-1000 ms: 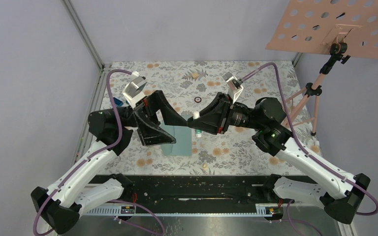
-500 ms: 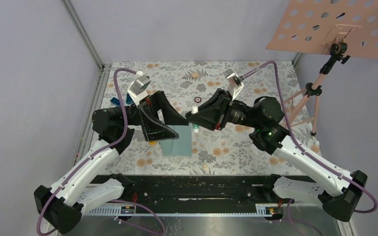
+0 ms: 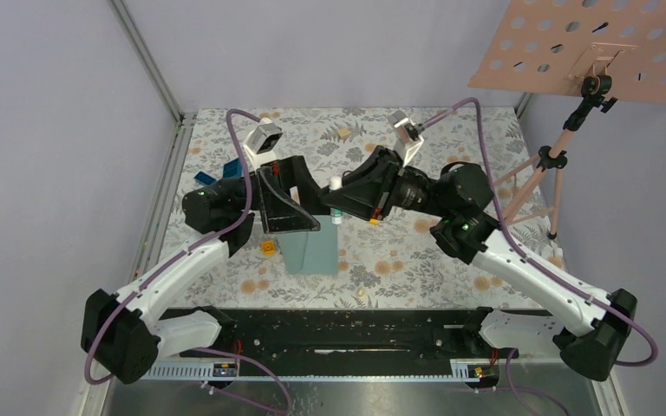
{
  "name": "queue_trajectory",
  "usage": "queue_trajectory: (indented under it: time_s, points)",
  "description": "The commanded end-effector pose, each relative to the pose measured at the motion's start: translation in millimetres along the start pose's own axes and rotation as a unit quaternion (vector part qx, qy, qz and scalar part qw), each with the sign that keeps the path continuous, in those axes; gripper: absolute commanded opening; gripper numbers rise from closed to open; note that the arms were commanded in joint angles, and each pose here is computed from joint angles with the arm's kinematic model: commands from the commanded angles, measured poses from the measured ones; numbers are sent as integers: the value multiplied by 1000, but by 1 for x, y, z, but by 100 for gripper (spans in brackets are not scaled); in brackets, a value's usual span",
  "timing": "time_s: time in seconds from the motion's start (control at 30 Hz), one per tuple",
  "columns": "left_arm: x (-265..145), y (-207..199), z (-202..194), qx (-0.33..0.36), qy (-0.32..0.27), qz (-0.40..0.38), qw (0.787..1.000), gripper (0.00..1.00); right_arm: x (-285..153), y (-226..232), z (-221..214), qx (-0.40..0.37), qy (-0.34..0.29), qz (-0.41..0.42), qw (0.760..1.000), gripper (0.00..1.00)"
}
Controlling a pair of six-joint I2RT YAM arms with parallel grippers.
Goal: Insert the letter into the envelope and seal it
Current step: Unscrew the solid glue.
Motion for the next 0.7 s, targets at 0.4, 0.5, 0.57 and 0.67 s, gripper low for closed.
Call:
queue_trajectory:
  time_s: [0.4,0.5,0.57,0.67]
  points:
    - [4,-22,-2,20,3,-70,997,65,22,13,18,33,-32,114,992,0]
    - [4,-23,-2,22,-2,-71,997,60,24,12,18,43,-35,123,991,0]
    - [4,-23,-1,22,-8,-71,997,59,25,11,18,46,-35,126,990,0]
    - [5,-22,1,19,-23,-70,997,58,26,10,18,47,-35,129,990,0]
Point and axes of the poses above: each gripper's point midway between its finger pads, its own x axis out along the fingers, its own y axis along the line the jaws close on, z = x × y, the point moved 8 cm from there along -x, back along the fingers, and after that the axes turned 7 degrees about x, right-handed, at the moved point
